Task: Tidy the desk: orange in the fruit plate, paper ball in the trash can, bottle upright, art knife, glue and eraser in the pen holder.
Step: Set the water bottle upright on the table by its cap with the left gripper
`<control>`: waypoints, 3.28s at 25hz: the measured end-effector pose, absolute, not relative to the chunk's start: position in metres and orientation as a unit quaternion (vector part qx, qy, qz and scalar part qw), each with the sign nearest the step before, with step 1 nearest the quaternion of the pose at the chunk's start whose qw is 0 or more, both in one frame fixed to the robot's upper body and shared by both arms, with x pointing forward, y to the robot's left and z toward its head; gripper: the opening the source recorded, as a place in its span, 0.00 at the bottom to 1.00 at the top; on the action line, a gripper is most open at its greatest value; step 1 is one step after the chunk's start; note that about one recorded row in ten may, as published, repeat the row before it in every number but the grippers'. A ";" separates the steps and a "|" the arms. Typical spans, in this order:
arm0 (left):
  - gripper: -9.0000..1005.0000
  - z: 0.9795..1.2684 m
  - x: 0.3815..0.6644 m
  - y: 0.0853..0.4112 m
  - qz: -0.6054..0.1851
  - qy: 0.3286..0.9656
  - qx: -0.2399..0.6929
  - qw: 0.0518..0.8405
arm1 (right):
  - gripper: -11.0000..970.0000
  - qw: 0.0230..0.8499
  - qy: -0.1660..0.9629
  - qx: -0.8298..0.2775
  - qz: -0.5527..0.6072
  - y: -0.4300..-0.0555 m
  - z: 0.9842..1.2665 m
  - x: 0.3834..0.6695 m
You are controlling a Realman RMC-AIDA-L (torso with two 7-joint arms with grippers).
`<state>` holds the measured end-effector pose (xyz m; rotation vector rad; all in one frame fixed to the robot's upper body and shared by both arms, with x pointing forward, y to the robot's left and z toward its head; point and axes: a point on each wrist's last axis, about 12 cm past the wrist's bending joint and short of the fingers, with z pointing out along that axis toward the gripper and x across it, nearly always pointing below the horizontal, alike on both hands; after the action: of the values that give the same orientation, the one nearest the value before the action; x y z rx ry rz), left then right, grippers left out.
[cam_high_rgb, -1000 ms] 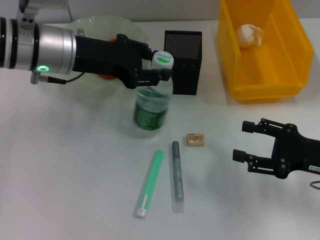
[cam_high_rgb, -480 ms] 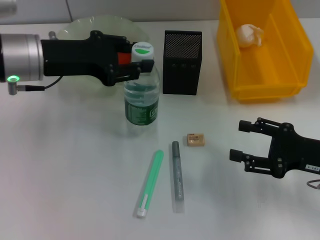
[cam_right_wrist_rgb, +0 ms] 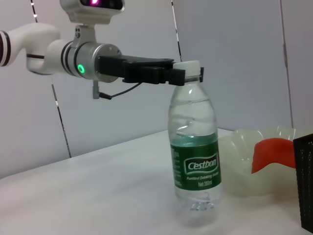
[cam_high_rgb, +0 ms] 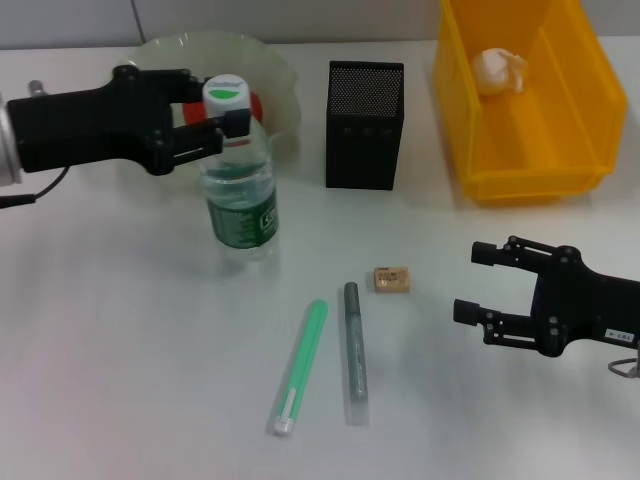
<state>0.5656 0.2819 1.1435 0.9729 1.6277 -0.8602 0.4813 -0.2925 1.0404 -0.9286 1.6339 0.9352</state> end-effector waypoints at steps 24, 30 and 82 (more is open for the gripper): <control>0.52 1.115 0.535 0.341 -0.306 0.690 0.332 0.566 | 0.80 0.478 0.676 -0.392 0.401 -0.274 1.040 0.494; 0.53 1.108 0.539 0.343 -0.274 0.703 0.318 0.574 | 0.80 0.474 0.680 -0.385 0.405 -0.272 1.039 0.494; 0.57 1.097 0.538 0.345 -0.240 0.707 0.290 0.598 | 0.80 0.456 0.688 -0.379 0.418 -0.269 1.042 0.499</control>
<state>0.5380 0.3453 1.0974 0.6737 1.6401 -0.5574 0.4994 -0.2685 1.0423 -0.9354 1.6964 1.0302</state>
